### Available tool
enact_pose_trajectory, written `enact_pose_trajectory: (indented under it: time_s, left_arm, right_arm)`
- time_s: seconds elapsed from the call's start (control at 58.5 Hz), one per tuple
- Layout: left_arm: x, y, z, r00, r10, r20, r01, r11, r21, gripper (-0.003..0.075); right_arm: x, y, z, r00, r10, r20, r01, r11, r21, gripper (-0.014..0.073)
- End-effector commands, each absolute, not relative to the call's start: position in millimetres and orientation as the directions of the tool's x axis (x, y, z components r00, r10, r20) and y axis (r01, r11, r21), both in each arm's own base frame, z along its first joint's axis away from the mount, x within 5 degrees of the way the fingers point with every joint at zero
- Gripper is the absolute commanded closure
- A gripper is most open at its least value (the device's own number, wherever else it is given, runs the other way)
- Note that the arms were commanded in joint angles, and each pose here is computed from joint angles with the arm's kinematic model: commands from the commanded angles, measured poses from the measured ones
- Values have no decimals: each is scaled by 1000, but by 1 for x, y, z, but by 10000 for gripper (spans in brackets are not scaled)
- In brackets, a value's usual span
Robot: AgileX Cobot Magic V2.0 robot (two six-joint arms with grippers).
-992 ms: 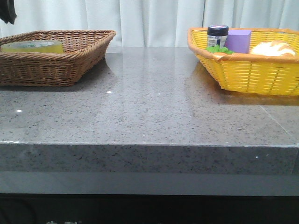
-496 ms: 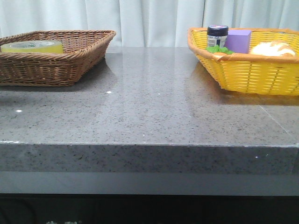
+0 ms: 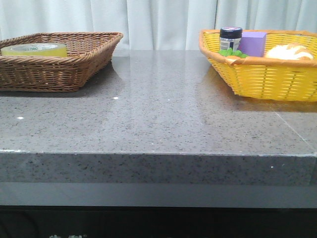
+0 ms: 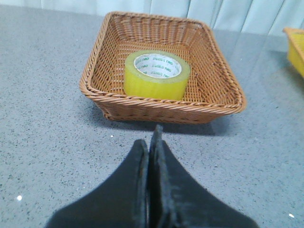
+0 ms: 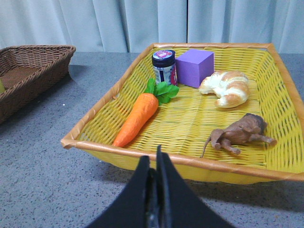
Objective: Transfer tape with both arms
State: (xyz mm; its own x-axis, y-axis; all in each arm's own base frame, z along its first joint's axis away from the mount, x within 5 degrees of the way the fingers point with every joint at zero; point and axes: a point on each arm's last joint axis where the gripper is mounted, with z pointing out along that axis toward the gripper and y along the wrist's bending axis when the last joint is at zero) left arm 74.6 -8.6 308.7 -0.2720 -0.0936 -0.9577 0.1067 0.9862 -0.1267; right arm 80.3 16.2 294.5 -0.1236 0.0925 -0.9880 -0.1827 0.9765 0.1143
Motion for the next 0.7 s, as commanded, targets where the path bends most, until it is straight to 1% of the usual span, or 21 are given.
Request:
enact_pose_trajectory:
  time_s: [0.0,0.103,0.239,0.684]
  left_arm:
    - [61,-7,316,-149,-129,-980,152,977,-151,740]
    - [48,-2,310,-97,-146,-985,160,974,-160,740]
    - [40,0,309,-67,-156,-985,163,973,-165,740]
    - [40,0,309,-67,-156,-985,163,973,-165,740]
  right_arm:
    - [80,15,310,-18,100,-995,-182,978,102,663]
    - [80,15,310,-18,100,-995,-182,978,102,663]
    - [80,15,310,-18,100,-995,-182,978,102,663]
    - [80,15,310,-18,100,-995,-182,978,102,663]
